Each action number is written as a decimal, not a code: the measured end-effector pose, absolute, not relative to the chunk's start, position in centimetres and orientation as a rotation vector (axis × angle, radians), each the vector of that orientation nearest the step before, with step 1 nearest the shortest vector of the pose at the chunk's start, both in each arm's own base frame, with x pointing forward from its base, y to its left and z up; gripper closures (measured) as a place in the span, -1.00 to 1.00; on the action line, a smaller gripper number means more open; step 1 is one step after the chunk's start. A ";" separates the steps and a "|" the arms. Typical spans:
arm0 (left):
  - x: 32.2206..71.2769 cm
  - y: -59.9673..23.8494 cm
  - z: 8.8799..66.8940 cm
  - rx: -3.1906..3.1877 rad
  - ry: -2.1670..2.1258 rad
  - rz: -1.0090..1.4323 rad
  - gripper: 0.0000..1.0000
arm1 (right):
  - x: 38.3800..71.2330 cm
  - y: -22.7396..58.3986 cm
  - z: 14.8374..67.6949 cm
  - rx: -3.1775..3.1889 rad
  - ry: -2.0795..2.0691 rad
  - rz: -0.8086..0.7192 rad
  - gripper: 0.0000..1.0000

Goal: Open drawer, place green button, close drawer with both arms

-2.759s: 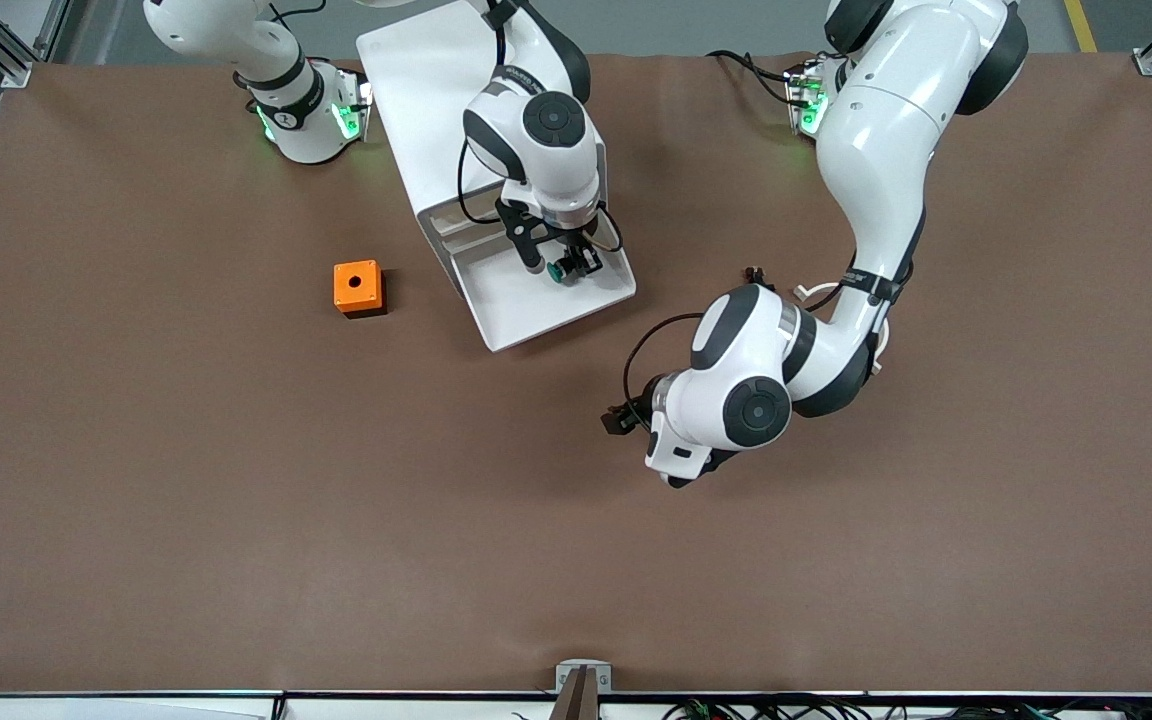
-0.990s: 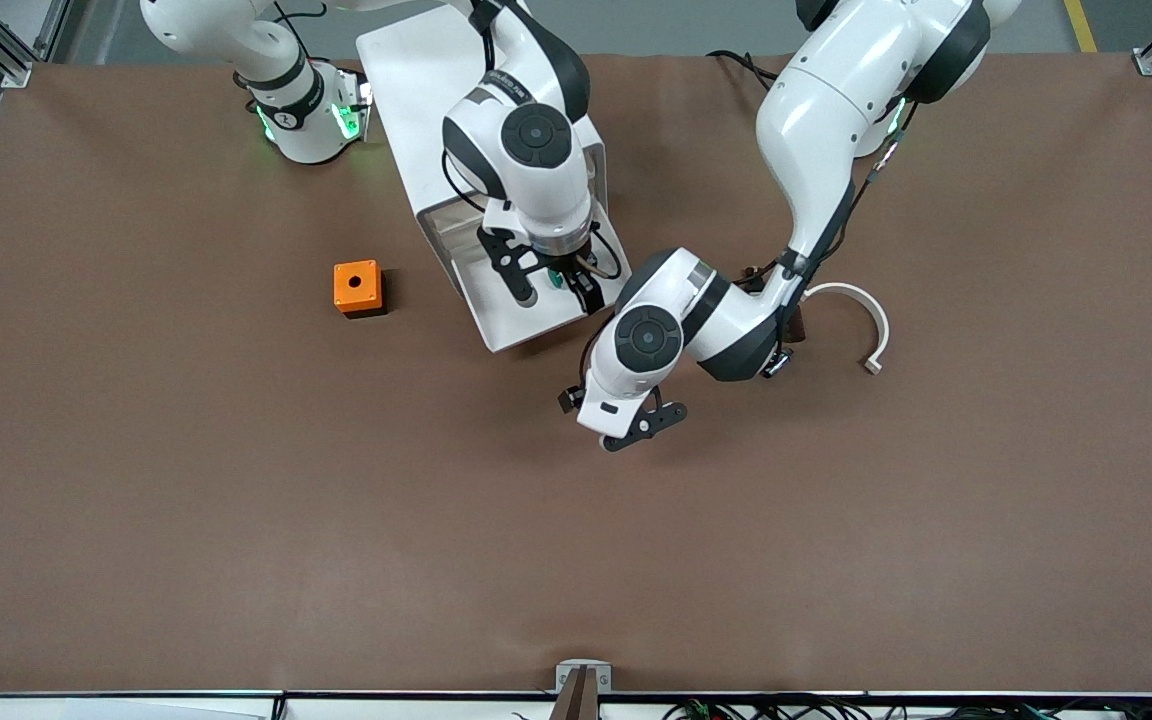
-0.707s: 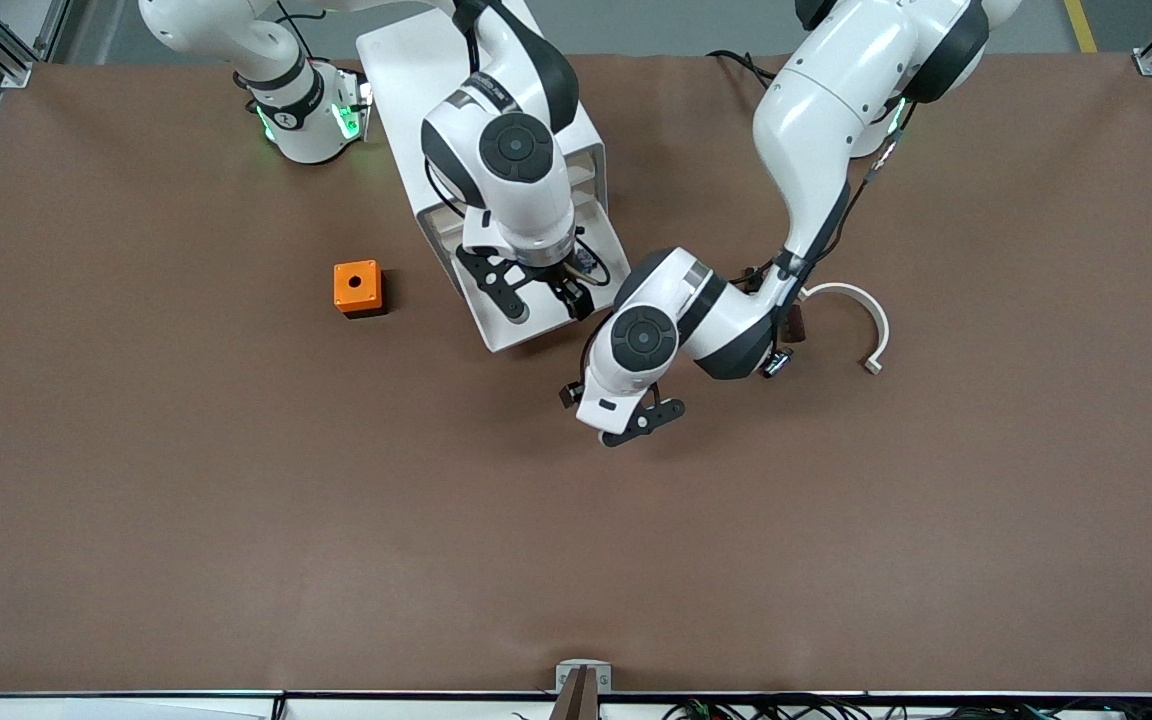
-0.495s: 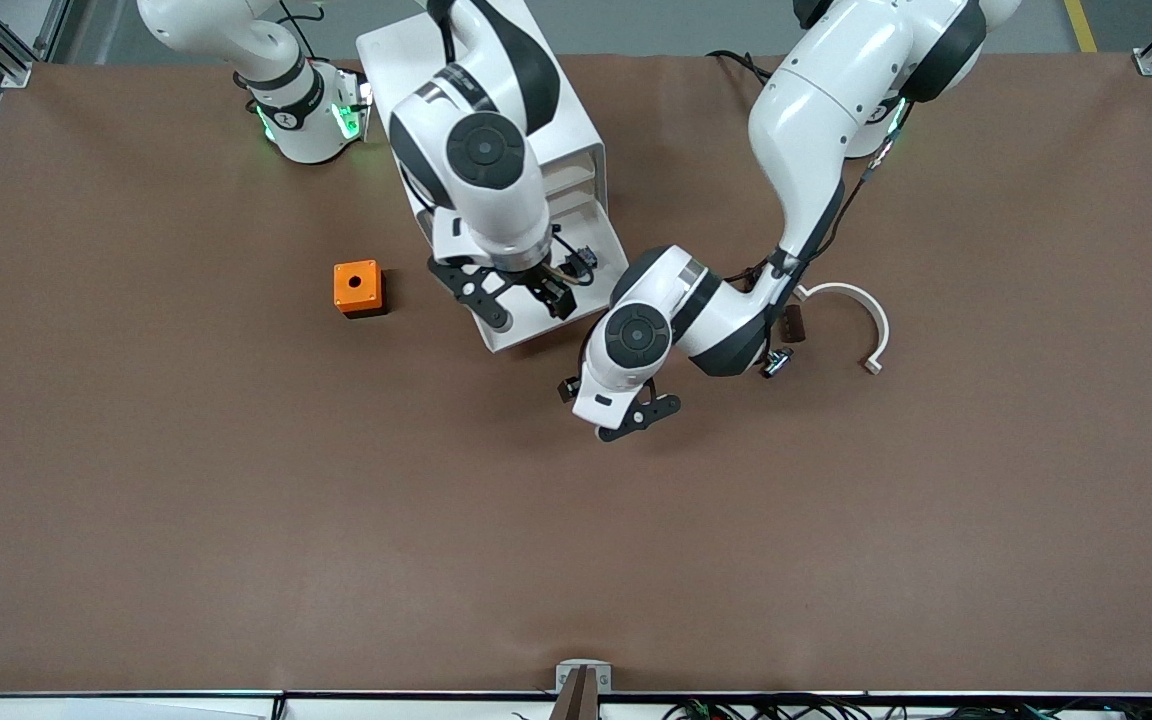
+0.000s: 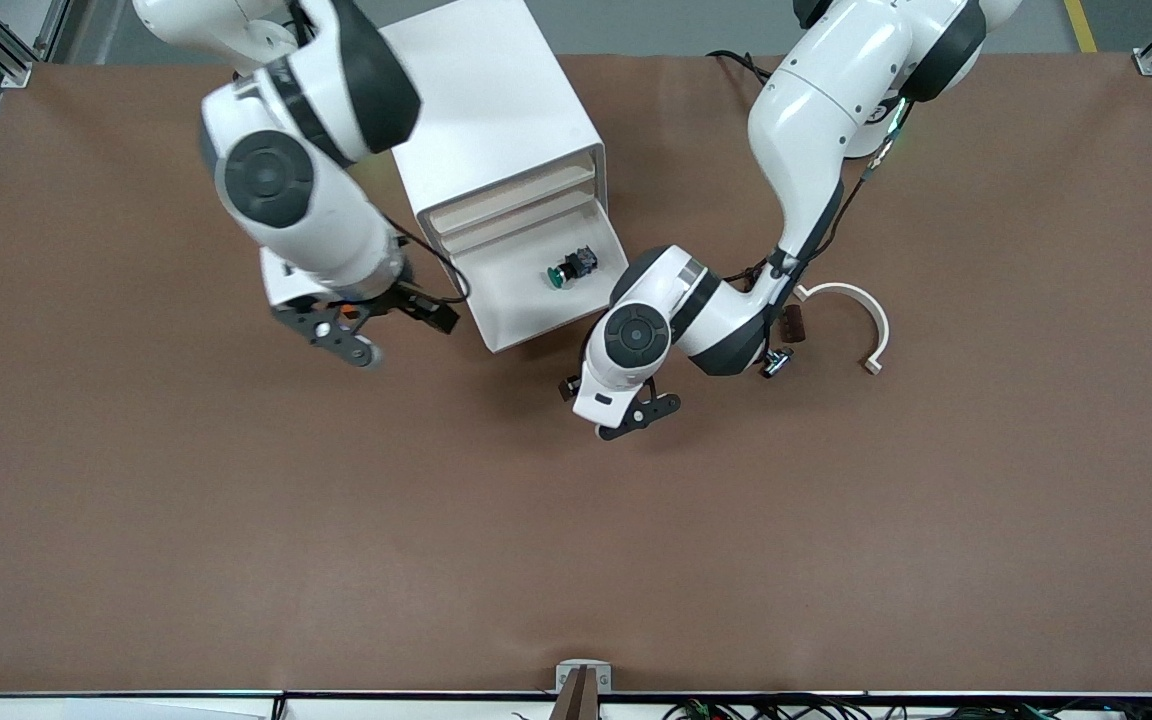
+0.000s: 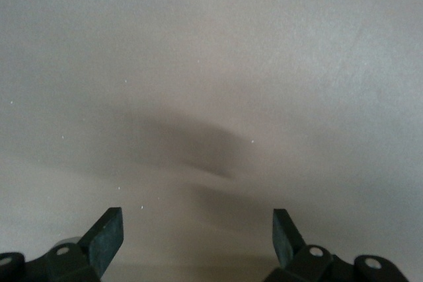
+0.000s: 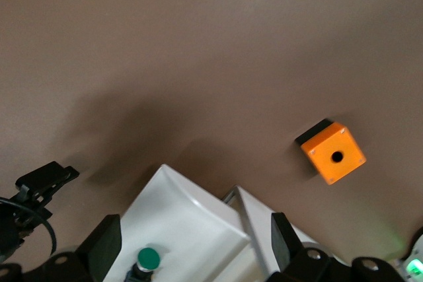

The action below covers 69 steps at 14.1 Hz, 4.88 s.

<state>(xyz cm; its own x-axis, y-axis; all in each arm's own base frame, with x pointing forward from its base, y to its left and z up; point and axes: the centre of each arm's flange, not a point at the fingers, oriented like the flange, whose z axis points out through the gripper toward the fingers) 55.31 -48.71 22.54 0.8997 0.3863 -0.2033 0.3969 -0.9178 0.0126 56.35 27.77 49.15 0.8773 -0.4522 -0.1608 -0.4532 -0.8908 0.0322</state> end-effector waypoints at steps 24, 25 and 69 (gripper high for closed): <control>43.9 -57.3 22.5 3.061 0.594 -0.313 -0.99 | 58.5 -4.0 54.0 -3.071 0.272 0.336 -1.00; 43.3 -57.6 22.4 3.065 0.585 -0.314 -0.99 | 58.5 -4.1 54.2 -3.074 0.273 0.331 -1.00; 55.3 -44.9 40.3 2.860 0.596 -0.374 -0.99 | 49.9 -4.6 64.9 -3.102 0.195 0.140 -1.00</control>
